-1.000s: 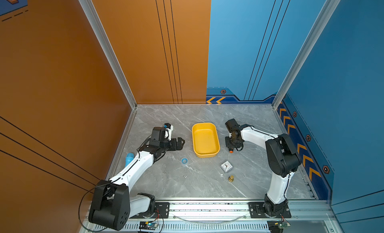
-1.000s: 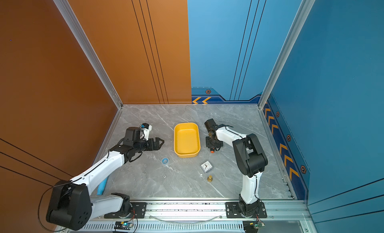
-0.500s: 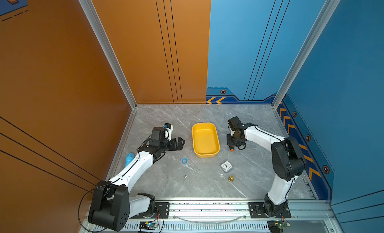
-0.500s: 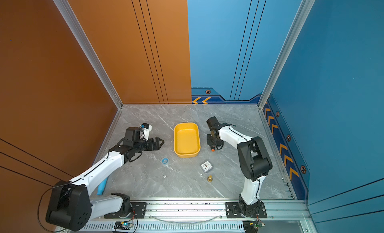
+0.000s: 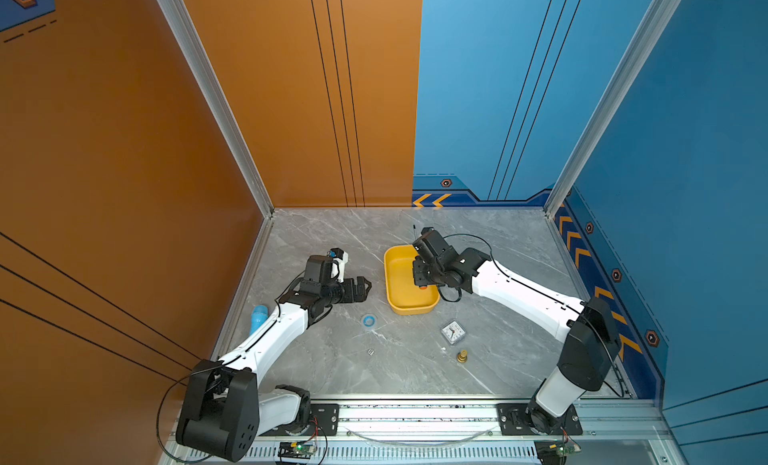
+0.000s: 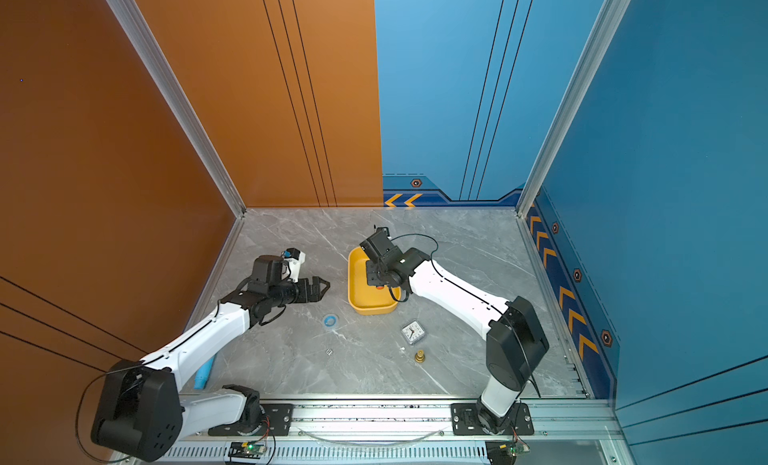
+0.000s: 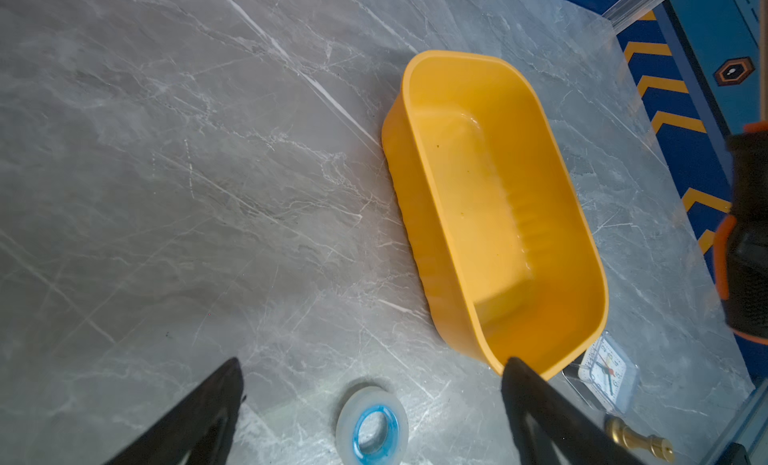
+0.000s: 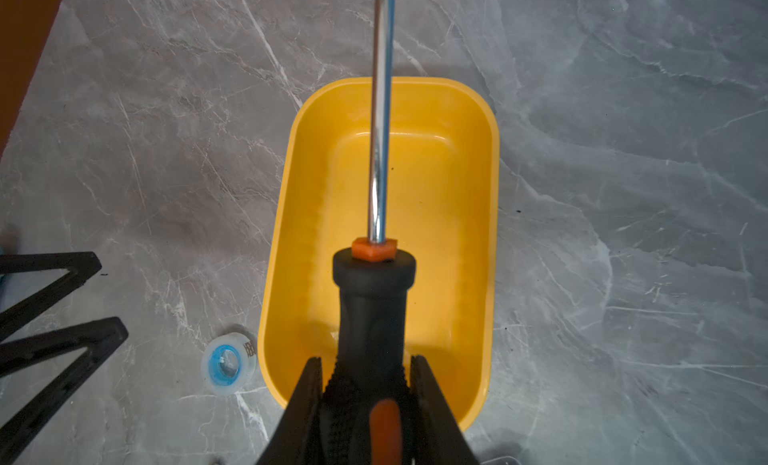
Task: Put the screwdriver in the bin
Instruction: 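Carry the screwdriver with the right gripper over the yellow bin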
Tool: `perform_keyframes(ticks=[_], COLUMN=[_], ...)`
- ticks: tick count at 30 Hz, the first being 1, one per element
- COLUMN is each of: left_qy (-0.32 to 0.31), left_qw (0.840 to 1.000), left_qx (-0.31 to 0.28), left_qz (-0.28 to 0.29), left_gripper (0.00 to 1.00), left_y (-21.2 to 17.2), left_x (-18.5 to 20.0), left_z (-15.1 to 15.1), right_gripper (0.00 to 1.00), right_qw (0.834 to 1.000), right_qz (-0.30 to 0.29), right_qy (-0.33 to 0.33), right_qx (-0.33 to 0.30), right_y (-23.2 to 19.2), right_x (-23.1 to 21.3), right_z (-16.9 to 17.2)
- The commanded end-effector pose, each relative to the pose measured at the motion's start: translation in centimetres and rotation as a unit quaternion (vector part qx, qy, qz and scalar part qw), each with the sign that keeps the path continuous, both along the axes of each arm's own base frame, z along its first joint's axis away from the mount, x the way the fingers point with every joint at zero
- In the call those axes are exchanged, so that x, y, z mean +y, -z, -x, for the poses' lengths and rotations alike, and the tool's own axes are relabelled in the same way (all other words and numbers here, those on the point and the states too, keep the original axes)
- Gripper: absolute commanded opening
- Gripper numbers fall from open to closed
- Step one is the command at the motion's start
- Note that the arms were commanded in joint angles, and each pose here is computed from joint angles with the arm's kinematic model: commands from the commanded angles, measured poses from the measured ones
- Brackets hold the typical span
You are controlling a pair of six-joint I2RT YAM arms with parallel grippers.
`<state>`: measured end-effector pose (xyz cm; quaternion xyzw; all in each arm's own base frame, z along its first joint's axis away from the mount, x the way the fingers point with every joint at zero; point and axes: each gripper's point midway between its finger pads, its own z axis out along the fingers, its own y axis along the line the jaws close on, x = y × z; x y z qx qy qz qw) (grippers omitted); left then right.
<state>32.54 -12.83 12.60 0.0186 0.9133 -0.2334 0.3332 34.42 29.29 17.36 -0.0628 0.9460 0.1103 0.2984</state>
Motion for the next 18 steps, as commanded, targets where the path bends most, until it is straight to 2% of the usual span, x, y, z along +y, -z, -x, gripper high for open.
perform_keyframes(ticks=[1, 9, 18], left_qy=[0.001, 0.006, 0.007], left_qw=[1.000, 1.000, 1.000], left_qx=[0.026, 0.025, 0.021], left_qz=[-0.002, -0.004, -0.002], left_gripper=[0.98, 0.98, 0.98], left_y=[0.8, 0.7, 0.5], left_x=[0.0, -0.1, -0.2], left_z=[1.2, 1.2, 1.3], right_gripper=[0.06, 0.06, 0.06], right_qw=[0.998, 0.996, 0.994], right_qz=[0.021, 0.062, 0.080], right_qy=[0.052, 0.054, 0.051], right_qx=[0.005, 0.027, 0.051], right_y=[2.1, 6.2, 9.1], right_x=[-0.2, 0.4, 0.7], right_z=[-1.1, -1.8, -2.1])
